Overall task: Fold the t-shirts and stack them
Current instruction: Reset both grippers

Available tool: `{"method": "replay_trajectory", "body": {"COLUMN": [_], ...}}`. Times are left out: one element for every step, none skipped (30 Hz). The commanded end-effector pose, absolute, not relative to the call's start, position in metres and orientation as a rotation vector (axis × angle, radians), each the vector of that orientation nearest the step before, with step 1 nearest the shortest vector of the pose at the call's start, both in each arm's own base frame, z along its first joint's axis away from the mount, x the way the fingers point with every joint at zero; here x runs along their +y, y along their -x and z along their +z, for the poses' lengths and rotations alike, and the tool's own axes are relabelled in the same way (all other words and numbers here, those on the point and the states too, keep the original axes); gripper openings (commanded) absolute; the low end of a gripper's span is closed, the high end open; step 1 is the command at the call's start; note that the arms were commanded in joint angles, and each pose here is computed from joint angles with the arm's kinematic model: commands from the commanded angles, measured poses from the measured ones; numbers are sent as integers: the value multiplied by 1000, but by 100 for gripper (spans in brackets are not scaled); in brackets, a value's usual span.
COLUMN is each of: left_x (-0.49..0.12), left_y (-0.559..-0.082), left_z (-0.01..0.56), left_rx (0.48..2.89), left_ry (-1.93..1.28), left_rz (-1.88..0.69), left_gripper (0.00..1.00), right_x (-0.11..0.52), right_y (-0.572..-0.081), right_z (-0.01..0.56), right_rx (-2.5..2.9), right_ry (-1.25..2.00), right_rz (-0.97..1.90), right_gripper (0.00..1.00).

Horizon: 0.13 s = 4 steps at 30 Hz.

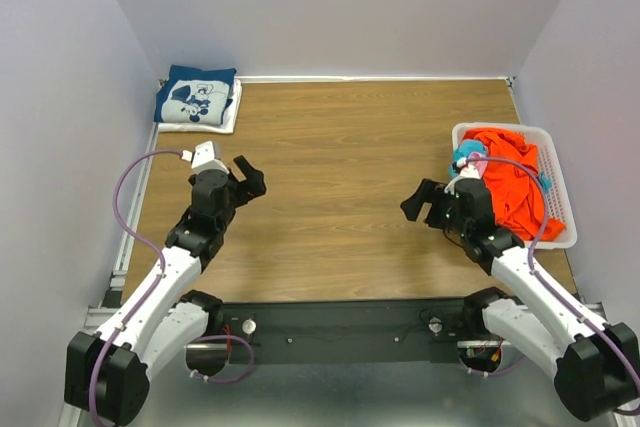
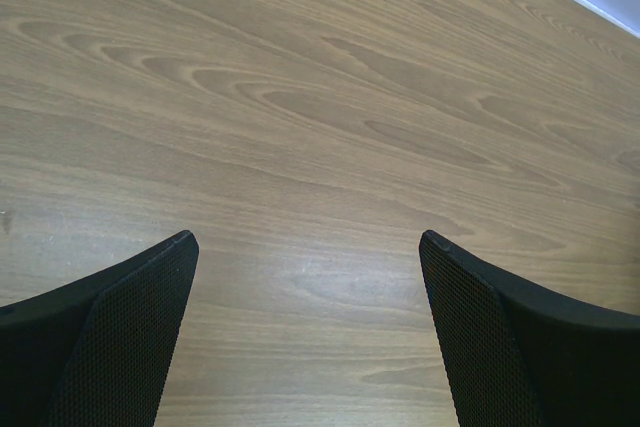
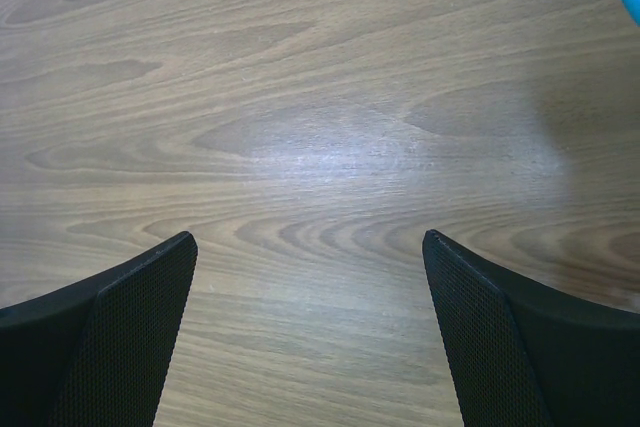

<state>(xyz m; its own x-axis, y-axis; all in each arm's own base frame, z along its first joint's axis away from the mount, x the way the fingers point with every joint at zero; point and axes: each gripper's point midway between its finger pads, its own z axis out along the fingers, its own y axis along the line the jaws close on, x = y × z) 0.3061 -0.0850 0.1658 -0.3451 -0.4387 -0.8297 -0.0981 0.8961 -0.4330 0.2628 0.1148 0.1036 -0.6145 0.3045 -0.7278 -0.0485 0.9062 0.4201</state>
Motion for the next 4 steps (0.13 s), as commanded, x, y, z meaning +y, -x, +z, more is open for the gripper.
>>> {"method": "replay_trajectory", "body": {"left_x": [-79, -78, -78, -78], "left_y": [-308, -309, -309, -309], "left_z": [175, 175, 175, 174], "left_rx": [1859, 1857, 1858, 1859], "left_ry": [430, 433, 434, 435], "left_rz": [-351, -345, -343, -341], "left_gripper": [98, 98, 98, 98], "right_x": [105, 105, 105, 105], "right_y": [-267, -268, -268, -269], "right_z": [103, 102, 103, 102], "right_rx": [2148, 2150, 2148, 2151], "right_ry": [-228, -234, -233, -236], "right_rz": [465, 458, 459, 457], "right_gripper": [100, 100, 100, 100]}}
